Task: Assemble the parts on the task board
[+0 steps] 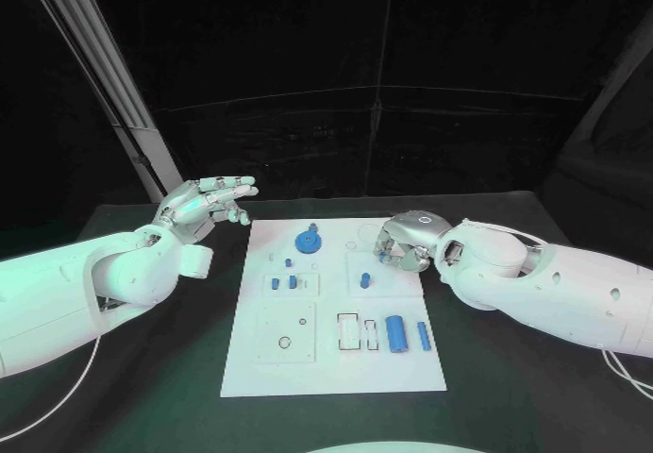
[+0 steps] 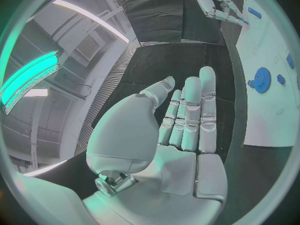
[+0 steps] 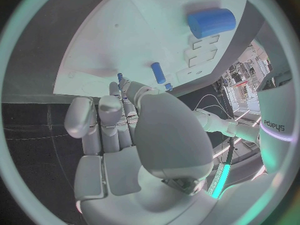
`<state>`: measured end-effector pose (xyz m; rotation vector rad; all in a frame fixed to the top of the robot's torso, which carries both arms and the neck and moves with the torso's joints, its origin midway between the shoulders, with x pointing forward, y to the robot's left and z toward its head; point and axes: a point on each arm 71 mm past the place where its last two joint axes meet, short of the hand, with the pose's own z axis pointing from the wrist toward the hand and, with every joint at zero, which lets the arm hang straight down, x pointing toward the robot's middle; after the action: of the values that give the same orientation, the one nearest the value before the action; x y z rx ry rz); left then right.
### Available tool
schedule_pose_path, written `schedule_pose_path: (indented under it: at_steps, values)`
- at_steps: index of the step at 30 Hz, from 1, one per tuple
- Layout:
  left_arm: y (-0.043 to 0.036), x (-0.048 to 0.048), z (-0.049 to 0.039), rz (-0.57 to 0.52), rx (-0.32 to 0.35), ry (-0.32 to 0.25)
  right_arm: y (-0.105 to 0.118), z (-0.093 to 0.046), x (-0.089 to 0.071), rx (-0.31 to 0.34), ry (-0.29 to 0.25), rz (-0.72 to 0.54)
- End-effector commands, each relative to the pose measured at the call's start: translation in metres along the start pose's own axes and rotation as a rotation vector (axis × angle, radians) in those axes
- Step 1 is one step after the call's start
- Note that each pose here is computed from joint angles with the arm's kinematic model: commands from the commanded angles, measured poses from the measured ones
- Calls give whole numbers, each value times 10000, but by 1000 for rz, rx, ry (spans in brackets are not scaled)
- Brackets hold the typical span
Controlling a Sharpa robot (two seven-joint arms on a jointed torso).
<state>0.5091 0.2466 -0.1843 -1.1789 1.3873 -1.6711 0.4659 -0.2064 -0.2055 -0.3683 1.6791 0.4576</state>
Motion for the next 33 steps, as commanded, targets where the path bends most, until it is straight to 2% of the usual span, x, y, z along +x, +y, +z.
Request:
schedule_pose_path:
  at_steps: [1, 9, 15, 20, 25, 33]
  values:
    - [-16, -7, 1, -3, 9, -2, 50, -44, -64, -5, -42, 35]
    - [-16, -8, 1, -3, 8, -3, 353, -123, -197, -99, -124, 114]
    - [-12, 8, 7, -4, 8, 1, 648, -116, -276, -192, -182, 178]
    - [-10, 19, 13, -5, 8, 4, 820, -90, -304, -244, -201, 207]
    - [-7, 31, 21, -6, 7, 6, 931, -48, -246, -263, -168, 240]
    - [1, 71, 43, -7, 6, 14, 1053, 27, 109, -260, -56, 285]
